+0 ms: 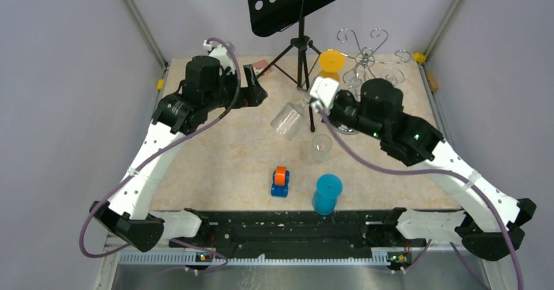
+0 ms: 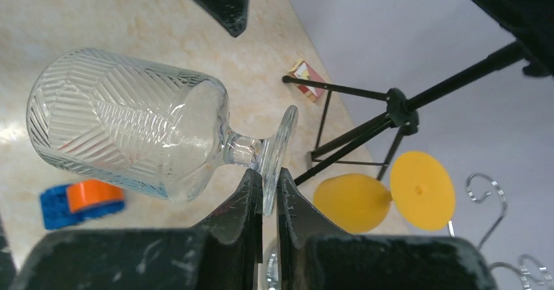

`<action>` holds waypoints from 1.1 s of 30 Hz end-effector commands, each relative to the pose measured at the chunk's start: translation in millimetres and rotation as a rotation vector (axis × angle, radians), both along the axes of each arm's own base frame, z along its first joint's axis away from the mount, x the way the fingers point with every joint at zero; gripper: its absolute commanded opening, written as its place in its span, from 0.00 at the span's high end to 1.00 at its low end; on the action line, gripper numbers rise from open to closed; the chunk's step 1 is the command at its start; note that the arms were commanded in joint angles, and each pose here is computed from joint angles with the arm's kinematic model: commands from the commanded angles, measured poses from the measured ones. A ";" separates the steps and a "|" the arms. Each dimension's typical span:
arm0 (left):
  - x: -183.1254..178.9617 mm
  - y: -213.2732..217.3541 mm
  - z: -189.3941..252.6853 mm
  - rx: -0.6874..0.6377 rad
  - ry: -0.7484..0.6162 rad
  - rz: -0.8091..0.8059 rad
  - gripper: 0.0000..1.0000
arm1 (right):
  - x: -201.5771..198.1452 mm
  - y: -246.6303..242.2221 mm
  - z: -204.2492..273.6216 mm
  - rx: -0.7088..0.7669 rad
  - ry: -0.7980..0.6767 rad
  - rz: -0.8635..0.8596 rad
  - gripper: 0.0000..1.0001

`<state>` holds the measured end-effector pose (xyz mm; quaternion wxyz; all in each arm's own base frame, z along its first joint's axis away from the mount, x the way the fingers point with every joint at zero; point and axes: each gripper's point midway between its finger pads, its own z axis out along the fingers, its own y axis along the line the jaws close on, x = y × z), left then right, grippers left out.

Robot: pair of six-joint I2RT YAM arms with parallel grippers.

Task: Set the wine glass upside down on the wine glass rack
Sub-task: Turn the wine glass upside down at the wine rack.

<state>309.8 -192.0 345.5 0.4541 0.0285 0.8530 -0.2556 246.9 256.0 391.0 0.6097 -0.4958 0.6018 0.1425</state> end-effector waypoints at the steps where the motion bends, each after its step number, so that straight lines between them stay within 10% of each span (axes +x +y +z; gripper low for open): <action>1: 4.2 3.7 -1.1 -0.069 0.044 0.030 0.02 | 7.1 -3.0 25.0 -0.172 -0.326 -0.130 1.00; 12: -2.1 -16.3 -2.4 -0.289 0.160 -0.086 0.04 | -11.1 25.7 -14.2 -0.482 -0.651 -0.131 1.00; 33: -34.9 -88.1 -10.2 -0.549 0.470 -0.418 0.26 | -31.4 15.3 -30.8 -0.552 -0.882 -0.136 1.00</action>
